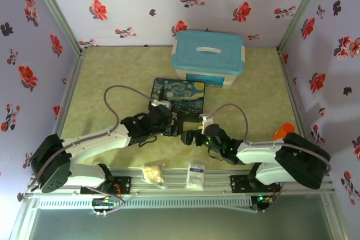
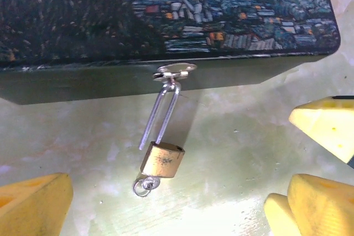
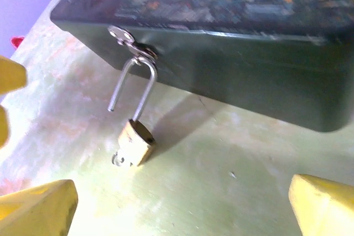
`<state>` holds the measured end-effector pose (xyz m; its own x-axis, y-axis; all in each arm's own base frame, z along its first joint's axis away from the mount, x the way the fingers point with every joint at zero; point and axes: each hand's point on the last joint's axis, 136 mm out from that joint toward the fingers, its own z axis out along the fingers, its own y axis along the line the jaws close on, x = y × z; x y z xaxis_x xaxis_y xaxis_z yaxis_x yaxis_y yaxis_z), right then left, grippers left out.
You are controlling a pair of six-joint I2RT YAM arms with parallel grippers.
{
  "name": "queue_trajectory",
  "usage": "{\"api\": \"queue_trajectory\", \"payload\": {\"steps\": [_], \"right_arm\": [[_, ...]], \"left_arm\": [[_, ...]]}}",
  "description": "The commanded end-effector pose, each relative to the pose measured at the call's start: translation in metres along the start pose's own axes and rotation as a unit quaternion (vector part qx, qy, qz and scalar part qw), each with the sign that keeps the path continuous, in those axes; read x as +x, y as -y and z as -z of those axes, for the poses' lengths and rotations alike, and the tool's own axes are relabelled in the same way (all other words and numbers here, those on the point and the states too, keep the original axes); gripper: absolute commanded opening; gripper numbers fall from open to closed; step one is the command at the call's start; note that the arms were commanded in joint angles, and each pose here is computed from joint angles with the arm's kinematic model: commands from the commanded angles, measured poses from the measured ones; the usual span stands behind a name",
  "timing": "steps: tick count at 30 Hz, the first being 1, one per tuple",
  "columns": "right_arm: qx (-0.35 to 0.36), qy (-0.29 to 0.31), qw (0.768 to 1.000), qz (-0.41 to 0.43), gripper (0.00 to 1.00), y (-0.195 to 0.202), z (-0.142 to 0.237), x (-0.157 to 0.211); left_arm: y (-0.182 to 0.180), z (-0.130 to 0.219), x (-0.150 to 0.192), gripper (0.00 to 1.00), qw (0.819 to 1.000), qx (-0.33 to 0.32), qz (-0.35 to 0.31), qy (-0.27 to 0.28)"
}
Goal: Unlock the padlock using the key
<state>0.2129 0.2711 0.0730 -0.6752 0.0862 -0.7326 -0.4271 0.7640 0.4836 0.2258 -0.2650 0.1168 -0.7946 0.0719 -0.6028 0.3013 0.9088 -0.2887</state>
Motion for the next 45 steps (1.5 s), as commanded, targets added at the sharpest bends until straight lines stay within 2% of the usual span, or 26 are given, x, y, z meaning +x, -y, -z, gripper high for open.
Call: {"api": "queue_trajectory", "payload": {"steps": [1, 4, 6, 12, 20, 27, 33, 37, 39, 45], "right_arm": [[0.025, -0.002, 1.0, 0.004, 0.94, -0.001, -0.01, -0.005], [0.0, -0.019, 1.0, -0.003, 0.85, -0.018, -0.029, -0.005], [-0.01, -0.027, 1.0, -0.008, 0.76, -0.025, -0.042, -0.001], [-0.022, -0.028, 0.999, -0.023, 0.58, -0.024, -0.062, 0.012], [-0.029, -0.041, 0.998, -0.035, 0.57, -0.026, -0.077, 0.024], [0.018, -0.096, 0.995, -0.011, 0.53, -0.02, -0.091, 0.047], [0.019, -0.117, 0.993, -0.028, 0.49, -0.016, -0.093, 0.064], [0.031, -0.123, 0.991, -0.034, 0.41, -0.01, -0.091, 0.07], [0.023, -0.121, 0.991, -0.043, 0.33, -0.012, -0.089, 0.072], [0.004, -0.09, 0.992, -0.086, 0.26, -0.008, -0.083, 0.069]], "left_arm": [[0.001, 0.001, -0.012, 1.0, 0.995, 0.079, 0.066, 0.012], [-0.009, 0.0, -0.015, 1.0, 0.986, 0.116, 0.114, 0.034], [-0.016, 0.001, -0.014, 1.0, 0.987, 0.106, 0.113, 0.038], [-0.028, 0.001, -0.005, 1.0, 0.99, 0.082, 0.108, 0.03], [-0.036, -0.003, 0.001, 1.0, 0.99, 0.069, 0.116, 0.028], [-0.04, 0.0, 0.003, 1.0, 0.99, 0.063, 0.12, 0.033], [-0.044, 0.001, 0.006, 1.0, 0.99, 0.061, 0.124, 0.033], [-0.044, 0.006, 0.003, 1.0, 0.99, 0.061, 0.125, 0.039], [-0.046, 0.008, 0.002, 1.0, 0.99, 0.059, 0.122, 0.044], [-0.051, 0.008, -0.002, 1.0, 0.99, 0.051, 0.122, 0.049]]}}
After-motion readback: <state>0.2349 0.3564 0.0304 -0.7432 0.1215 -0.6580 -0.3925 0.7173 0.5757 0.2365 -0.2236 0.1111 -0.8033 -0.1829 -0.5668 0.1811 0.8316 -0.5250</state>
